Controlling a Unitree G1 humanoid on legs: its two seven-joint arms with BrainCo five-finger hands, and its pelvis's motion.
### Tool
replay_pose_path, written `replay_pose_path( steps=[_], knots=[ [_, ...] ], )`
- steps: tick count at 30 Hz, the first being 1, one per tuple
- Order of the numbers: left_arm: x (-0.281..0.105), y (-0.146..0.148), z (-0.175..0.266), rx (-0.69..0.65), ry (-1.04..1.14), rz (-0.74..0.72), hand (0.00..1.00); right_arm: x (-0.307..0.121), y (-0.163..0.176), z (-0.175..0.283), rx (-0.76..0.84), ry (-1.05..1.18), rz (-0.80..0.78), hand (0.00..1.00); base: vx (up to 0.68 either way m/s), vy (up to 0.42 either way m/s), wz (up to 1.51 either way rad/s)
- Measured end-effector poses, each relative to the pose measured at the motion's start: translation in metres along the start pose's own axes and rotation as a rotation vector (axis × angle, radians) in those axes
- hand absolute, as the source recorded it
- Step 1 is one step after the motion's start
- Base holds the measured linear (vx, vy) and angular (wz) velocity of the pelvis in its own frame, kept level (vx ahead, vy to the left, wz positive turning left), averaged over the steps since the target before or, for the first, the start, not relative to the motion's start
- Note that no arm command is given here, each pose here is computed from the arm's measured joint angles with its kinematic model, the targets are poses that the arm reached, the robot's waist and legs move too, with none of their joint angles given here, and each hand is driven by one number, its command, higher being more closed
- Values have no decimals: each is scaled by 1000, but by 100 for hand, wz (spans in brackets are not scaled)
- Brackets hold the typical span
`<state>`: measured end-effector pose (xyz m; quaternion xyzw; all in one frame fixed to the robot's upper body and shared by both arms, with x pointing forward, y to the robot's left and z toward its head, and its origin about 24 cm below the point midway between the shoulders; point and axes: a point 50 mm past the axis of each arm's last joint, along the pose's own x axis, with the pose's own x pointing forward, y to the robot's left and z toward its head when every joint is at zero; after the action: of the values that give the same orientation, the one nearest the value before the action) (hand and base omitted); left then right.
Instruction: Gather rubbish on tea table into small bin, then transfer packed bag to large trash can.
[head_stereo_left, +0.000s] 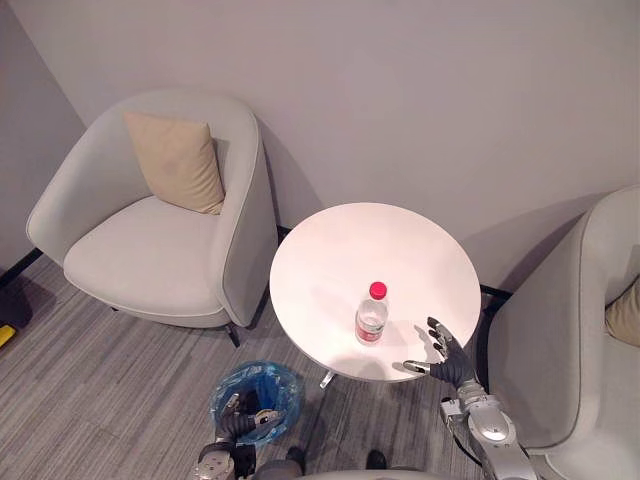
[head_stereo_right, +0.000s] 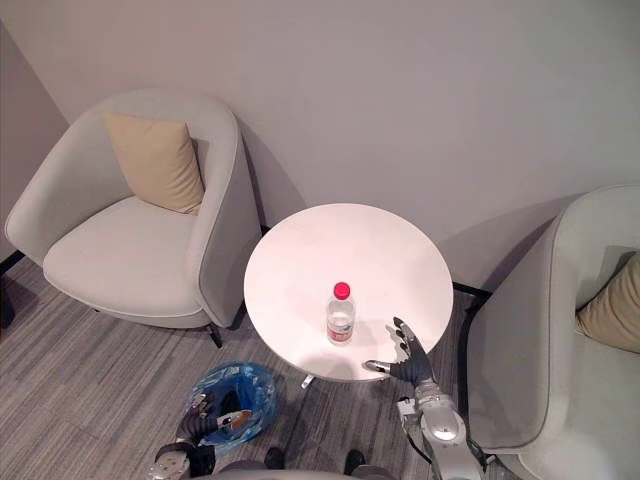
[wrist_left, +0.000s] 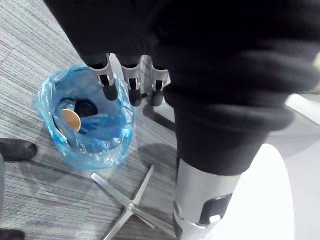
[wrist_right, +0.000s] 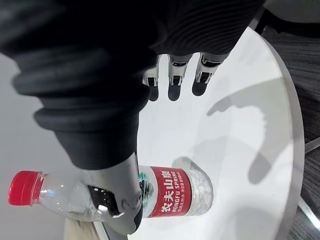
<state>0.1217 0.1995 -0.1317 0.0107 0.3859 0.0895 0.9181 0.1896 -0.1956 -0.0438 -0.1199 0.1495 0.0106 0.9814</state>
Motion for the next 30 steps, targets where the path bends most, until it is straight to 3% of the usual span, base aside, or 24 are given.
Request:
replay_pose_path(
  steps=[30],
  knots=[
    [-3,0,-6,1,14,-1,0,38,29,18,20,-26,77,0,-7,-6,8]
  ],
)
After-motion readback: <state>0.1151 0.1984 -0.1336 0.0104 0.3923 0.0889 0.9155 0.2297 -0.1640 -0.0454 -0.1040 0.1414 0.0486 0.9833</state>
